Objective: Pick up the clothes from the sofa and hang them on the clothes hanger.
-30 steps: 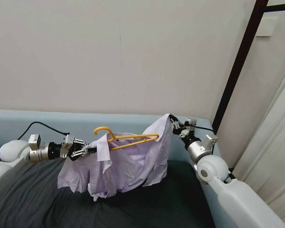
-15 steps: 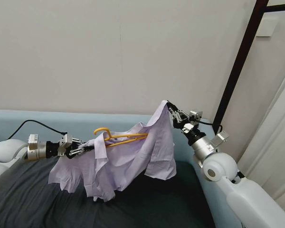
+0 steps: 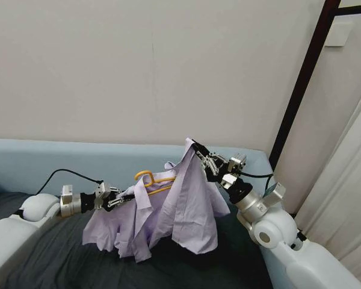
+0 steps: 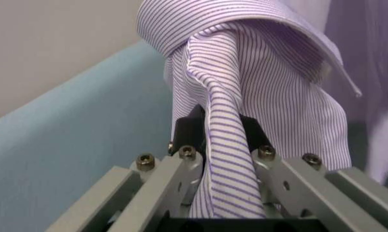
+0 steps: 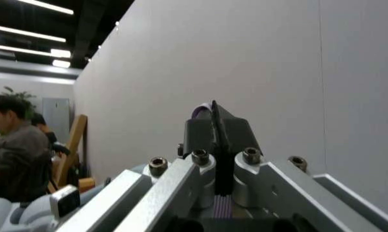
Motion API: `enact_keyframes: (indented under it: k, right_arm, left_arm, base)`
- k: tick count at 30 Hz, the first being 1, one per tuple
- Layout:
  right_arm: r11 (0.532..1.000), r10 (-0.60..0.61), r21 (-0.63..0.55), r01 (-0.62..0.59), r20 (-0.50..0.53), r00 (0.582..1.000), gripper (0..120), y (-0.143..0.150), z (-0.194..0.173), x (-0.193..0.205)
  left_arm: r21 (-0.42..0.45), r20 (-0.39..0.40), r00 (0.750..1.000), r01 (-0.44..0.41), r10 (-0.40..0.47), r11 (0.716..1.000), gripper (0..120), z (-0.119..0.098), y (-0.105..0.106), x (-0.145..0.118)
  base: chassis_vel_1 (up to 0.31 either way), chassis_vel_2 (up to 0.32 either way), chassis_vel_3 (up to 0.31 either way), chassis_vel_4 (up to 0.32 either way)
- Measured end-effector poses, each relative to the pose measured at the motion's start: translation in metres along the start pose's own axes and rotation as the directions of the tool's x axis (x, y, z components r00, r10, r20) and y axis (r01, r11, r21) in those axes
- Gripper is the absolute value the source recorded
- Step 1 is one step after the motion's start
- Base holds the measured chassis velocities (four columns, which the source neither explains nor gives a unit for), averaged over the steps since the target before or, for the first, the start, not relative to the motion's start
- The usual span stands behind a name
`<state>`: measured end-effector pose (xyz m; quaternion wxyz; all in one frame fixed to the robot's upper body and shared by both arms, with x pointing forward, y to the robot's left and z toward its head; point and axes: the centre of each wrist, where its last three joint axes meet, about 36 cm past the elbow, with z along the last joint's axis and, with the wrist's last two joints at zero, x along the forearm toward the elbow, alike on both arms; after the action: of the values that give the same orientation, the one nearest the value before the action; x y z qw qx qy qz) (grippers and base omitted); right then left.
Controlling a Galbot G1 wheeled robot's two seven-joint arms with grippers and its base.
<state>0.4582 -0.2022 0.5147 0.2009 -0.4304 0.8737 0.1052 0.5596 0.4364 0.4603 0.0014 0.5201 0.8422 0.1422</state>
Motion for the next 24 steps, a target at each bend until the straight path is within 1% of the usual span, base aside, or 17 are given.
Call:
enact_keyframes:
  k: [2, 4, 5, 7, 9, 10, 13, 14, 15, 16, 18, 19, 21, 22, 24]
  right_arm:
    - [0.999, 0.014, 0.031, -0.013, -0.042, 0.999, 0, 0.0, 0.009, 0.009]
    - [0.996, 0.052, 0.082, -0.043, -0.109, 0.993, 0, -0.001, 0.024, 0.024]
    - [0.996, 0.052, 0.082, -0.043, -0.109, 0.993, 0, -0.001, 0.024, 0.024]
    - [0.985, 0.113, 0.145, -0.089, -0.168, 0.979, 0, 0.0, 0.038, 0.036]
    - [0.976, 0.141, 0.195, -0.1, -0.208, 0.968, 0, -0.001, 0.047, 0.044]
    - [0.976, 0.141, 0.195, -0.1, -0.208, 0.968, 0, -0.001, 0.047, 0.044]
    - [0.97, 0.141, 0.231, -0.082, -0.254, 0.957, 1, 0.002, 0.059, 0.054]
    - [0.969, 0.134, 0.235, -0.069, -0.27, 0.954, 7, 0.004, 0.062, 0.058]
    - [0.969, 0.134, 0.235, -0.069, -0.27, 0.954, 7, 0.004, 0.062, 0.058]
    - [0.969, 0.127, 0.241, -0.058, -0.282, 0.951, 10, 0.005, 0.066, 0.06]
    - [0.96, 0.105, 0.28, -0.015, -0.309, 0.945, 22, 0.008, 0.078, 0.069]
    - [0.96, 0.105, 0.28, -0.015, -0.309, 0.945, 22, 0.008, 0.078, 0.069]
    - [0.955, 0.084, 0.297, 0.014, -0.314, 0.946, 26, 0.009, 0.083, 0.073]
    - [0.947, 0.044, 0.316, 0.058, -0.307, 0.951, 34, 0.009, 0.087, 0.076]
    - [0.94, -0.026, 0.32, 0.119, -0.283, 0.959, 43, 0.006, 0.085, 0.076]
  left_arm:
    - [0.013, 0.03, 1.0, 0.001, -0.001, 1.0, 7, 0.0, 0.0, -0.006]
    - [0.015, 0.07, 0.998, 0.005, -0.006, 1.0, 7, -0.005, 0.003, -0.009]
    - [0.015, 0.07, 0.998, 0.005, -0.006, 1.0, 7, -0.005, 0.003, -0.009]
    - [0.013, 0.096, 0.995, 0.019, -0.02, 1.0, 7, -0.011, 0.007, -0.01]
    - [0.003, 0.107, 0.994, 0.031, -0.031, 1.0, 7, -0.016, 0.012, -0.009]
    - [0.003, 0.107, 0.994, 0.031, -0.031, 1.0, 7, -0.016, 0.012, -0.009]
    - [-0.018, 0.114, 0.992, 0.056, -0.054, 0.998, 7, -0.021, 0.017, -0.006]
    - [-0.024, 0.116, 0.991, 0.066, -0.063, 0.998, 7, -0.023, 0.019, -0.005]
    - [-0.024, 0.116, 0.991, 0.066, -0.063, 0.998, 7, -0.023, 0.019, -0.005]
    - [-0.028, 0.118, 0.991, 0.074, -0.07, 0.997, 7, -0.024, 0.02, -0.004]
    - [-0.042, 0.121, 0.989, 0.088, -0.083, 0.995, 7, -0.029, 0.024, -0.004]
    - [-0.042, 0.121, 0.989, 0.088, -0.083, 0.995, 7, -0.029, 0.024, -0.004]
    - [-0.048, 0.123, 0.988, 0.096, -0.09, 0.994, 7, -0.031, 0.026, -0.004]
    - [-0.058, 0.128, 0.987, 0.109, -0.101, 0.992, 7, -0.035, 0.028, -0.004]
    - [-0.069, 0.135, 0.984, 0.123, -0.113, 0.99, 7, -0.039, 0.031, -0.004]
  base:
    - [0.0, 0.0, 0.0, 0.0]
    - [0.0, 0.0, 0.0, 0.0]
    - [0.0, 0.0, 0.0, 0.0]
    - [0.0, 0.0, 0.0, 0.0]
    - [0.0, 0.0, 0.0, 0.0]
    - [0.0, 0.0, 0.0, 0.0]
    - [0.0, 0.0, 0.0, 0.0]
    - [0.0, 0.0, 0.0, 0.0]
    - [0.0, 0.0, 0.0, 0.0]
    - [0.0, 0.0, 0.0, 0.0]
    - [0.0, 0.0, 0.0, 0.0]
    - [0.0, 0.0, 0.0, 0.0]
    - [0.0, 0.0, 0.0, 0.0]
    - [0.0, 0.0, 0.0, 0.0]
    - [0.0, 0.0, 0.0, 0.0]
